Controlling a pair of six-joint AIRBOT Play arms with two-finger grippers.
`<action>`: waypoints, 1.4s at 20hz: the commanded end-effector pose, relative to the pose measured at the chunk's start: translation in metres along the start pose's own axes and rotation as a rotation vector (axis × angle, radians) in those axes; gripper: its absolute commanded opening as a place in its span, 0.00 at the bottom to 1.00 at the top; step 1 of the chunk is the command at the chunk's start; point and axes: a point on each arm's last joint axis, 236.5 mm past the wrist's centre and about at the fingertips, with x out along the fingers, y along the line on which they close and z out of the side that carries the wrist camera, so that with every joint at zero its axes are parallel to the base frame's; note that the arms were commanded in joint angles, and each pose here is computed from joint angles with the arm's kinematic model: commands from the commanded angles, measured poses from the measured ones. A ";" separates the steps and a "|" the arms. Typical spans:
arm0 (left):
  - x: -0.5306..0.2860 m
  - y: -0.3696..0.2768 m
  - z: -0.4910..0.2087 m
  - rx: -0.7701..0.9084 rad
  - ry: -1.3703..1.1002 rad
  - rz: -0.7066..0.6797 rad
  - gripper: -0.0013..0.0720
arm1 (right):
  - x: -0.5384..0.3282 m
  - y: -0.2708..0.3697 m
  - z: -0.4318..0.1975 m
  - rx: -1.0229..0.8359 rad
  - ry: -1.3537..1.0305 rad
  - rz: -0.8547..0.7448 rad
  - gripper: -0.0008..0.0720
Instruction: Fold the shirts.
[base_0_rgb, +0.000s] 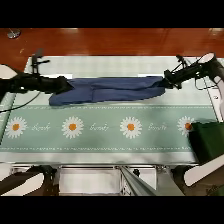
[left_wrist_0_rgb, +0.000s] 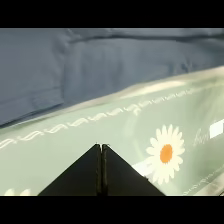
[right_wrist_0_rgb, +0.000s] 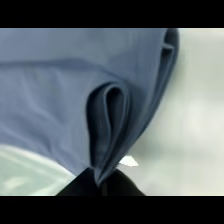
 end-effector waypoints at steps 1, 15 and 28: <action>0.037 -0.038 -0.011 0.124 0.016 -0.031 0.05 | -0.057 0.013 -0.024 -0.127 -0.074 -0.114 0.04; 0.249 -0.216 -0.125 0.252 0.301 -0.155 0.05 | -0.156 0.065 -0.230 -0.134 -0.414 -0.205 0.04; 0.216 -0.194 -0.138 0.272 0.528 -0.128 0.05 | -0.129 0.106 -0.220 -0.208 -0.352 -0.053 0.04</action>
